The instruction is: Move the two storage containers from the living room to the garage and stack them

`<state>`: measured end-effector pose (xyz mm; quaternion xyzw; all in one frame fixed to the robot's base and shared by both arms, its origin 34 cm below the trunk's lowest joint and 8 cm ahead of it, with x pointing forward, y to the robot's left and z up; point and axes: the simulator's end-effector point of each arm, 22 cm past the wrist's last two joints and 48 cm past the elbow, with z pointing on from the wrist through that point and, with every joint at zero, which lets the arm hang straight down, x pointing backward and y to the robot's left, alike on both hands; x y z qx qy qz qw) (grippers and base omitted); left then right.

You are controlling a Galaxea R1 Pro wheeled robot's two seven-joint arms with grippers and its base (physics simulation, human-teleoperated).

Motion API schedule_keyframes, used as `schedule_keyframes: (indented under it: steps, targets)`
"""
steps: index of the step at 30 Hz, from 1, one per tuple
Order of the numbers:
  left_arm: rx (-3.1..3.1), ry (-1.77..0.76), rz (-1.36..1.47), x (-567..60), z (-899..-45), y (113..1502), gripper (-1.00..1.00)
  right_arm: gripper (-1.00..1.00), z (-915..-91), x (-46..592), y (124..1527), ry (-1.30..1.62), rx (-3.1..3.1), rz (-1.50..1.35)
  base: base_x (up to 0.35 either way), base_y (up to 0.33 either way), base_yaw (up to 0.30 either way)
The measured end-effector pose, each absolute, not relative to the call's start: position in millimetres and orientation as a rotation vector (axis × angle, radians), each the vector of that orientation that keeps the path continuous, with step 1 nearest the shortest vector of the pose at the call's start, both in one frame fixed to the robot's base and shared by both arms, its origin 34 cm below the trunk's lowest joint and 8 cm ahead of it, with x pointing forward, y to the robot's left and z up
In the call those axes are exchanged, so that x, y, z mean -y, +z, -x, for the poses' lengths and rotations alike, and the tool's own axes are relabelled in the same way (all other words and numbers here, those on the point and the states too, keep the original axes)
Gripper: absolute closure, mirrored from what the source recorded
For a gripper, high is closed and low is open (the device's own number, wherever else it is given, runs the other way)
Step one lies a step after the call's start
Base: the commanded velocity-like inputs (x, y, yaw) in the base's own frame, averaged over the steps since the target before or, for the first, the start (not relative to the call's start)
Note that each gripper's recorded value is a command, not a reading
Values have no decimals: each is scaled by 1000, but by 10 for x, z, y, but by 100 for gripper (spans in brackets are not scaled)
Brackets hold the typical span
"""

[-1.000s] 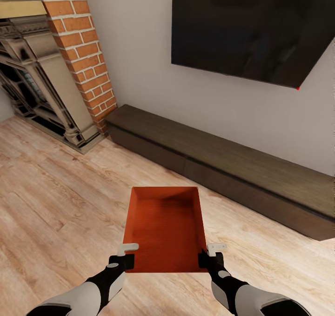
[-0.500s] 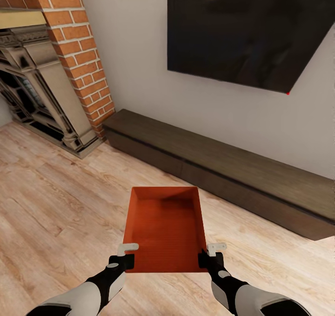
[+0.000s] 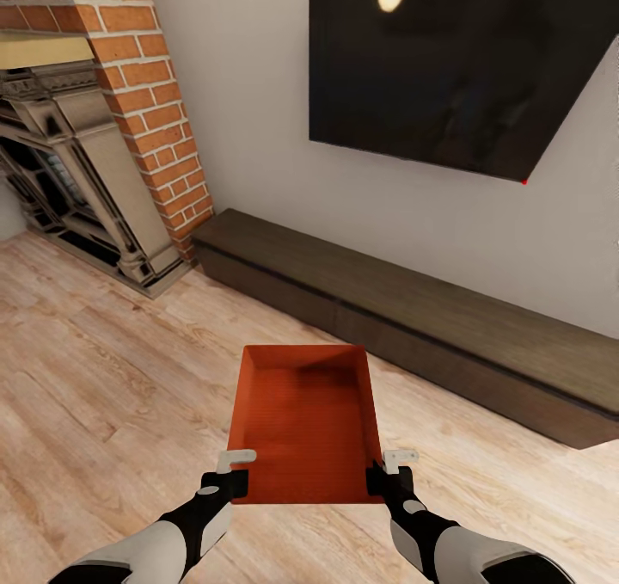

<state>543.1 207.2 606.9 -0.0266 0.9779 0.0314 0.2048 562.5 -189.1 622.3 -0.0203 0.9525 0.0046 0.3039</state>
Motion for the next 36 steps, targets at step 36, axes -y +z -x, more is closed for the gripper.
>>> schedule_keyframes:
  steps: [36]
  targets:
    - [-2678, 85, 76, -2075, -5515, 6453, 100, 100, -5703, 1887, 6617, 11, -2475, 54, 0, 0, 0]
